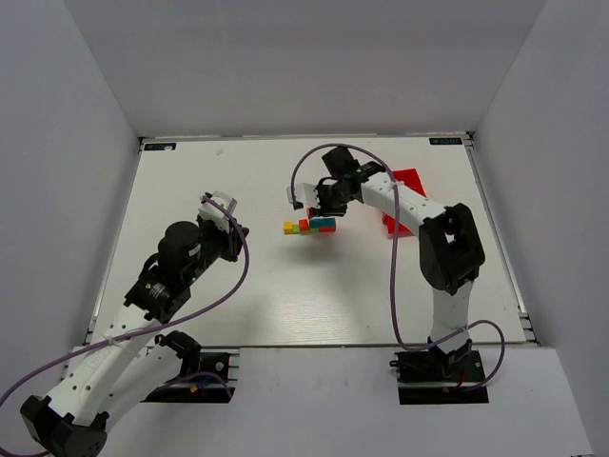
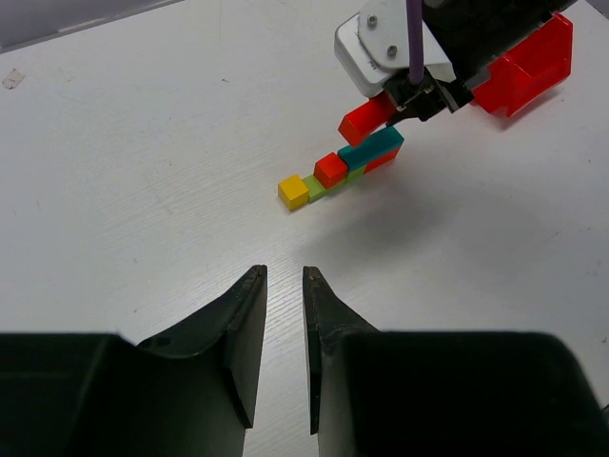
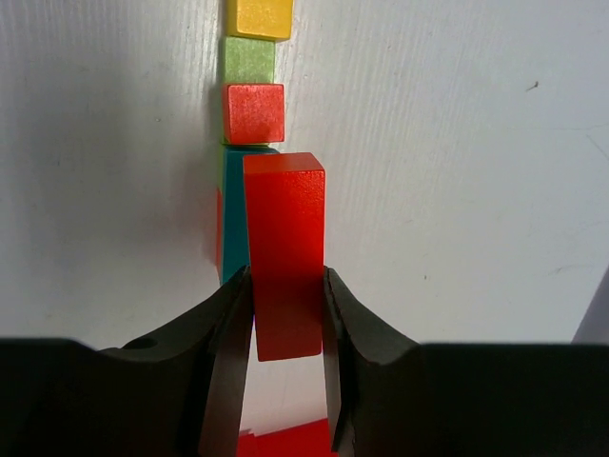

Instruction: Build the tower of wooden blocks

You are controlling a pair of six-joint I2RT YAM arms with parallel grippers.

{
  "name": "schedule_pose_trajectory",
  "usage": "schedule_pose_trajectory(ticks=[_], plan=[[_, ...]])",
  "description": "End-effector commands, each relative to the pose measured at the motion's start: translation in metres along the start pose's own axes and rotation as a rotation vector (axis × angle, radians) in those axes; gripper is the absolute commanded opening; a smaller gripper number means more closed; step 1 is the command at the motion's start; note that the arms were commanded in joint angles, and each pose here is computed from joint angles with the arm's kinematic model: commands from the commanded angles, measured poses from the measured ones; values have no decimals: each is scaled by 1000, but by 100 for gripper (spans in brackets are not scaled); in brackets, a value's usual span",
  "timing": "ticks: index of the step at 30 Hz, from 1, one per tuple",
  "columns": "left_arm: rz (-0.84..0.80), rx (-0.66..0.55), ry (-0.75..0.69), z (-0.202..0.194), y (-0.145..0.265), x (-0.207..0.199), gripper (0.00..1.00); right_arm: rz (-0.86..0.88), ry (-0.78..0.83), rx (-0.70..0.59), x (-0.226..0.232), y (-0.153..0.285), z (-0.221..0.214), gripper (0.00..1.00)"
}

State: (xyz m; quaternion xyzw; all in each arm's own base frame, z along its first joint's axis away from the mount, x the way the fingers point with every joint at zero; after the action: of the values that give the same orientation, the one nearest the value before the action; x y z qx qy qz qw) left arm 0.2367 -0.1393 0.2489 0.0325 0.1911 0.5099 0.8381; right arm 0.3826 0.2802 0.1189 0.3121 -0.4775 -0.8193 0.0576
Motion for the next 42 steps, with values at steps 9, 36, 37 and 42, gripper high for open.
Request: schedule_pose_trajectory(ticks=[9, 36, 37, 42], plan=[[-9, -1, 1, 0, 0, -1, 33, 22, -55, -40, -7, -4, 8, 10], [-9, -1, 1, 0, 0, -1, 33, 71, -85, -29, 0, -24, 13, 15], [-9, -1, 1, 0, 0, -1, 33, 75, -88, -25, 1, -25, 12, 15], [-9, -1, 1, 0, 0, -1, 33, 67, -92, -20, -1, -25, 12, 17]])
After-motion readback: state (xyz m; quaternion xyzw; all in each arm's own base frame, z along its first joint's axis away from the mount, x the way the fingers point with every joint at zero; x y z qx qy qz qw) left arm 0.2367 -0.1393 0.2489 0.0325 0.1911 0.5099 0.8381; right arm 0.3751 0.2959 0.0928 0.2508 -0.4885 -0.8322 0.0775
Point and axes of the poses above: each gripper's point midway between its finger pads, its own y axis back along the fingers, its own x axis along the line the jaws close on, z = x × y, the point moved 2 cm from there along y, back along the fingers, and after that the axes turned 14 degrees about y, right-handed, at the moved point
